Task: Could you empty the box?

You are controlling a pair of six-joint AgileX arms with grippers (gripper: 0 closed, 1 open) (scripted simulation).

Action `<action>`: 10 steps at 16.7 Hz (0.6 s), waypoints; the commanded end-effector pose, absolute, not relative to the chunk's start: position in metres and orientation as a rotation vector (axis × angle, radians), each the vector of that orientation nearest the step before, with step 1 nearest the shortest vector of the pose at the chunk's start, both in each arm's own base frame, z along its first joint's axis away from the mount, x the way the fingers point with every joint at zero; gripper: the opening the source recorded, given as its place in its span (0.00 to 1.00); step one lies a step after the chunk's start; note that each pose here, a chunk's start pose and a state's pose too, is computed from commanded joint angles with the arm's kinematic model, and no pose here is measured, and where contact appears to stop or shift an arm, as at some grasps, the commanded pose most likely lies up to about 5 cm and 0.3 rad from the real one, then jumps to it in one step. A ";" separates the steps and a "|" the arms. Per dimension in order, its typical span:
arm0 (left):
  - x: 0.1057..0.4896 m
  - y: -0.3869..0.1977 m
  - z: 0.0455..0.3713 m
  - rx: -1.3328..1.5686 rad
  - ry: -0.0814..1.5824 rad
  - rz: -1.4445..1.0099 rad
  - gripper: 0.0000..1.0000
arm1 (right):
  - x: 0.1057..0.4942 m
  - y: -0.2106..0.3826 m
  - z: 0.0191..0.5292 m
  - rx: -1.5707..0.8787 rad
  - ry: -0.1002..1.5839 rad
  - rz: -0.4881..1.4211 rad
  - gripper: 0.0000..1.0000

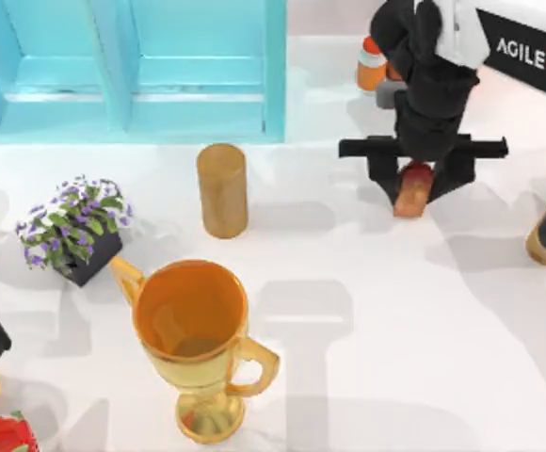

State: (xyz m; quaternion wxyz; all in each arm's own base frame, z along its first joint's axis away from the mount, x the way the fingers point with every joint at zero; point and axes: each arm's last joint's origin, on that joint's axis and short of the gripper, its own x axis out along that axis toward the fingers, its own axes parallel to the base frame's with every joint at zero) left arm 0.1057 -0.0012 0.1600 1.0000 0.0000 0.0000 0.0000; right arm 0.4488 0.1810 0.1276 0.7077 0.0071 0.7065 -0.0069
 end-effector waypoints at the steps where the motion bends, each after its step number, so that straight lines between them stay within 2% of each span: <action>1: 0.106 -0.001 0.160 0.000 0.000 0.000 1.00 | 0.449 0.181 0.128 0.016 1.569 -0.015 0.00; 3: 0.106 -0.001 0.160 0.000 0.000 0.000 1.00 | 0.449 0.181 0.128 0.016 1.569 -0.015 0.00; 10: 0.106 -0.001 0.160 0.000 0.000 0.000 1.00 | 0.449 0.181 0.128 0.016 1.569 -0.015 0.53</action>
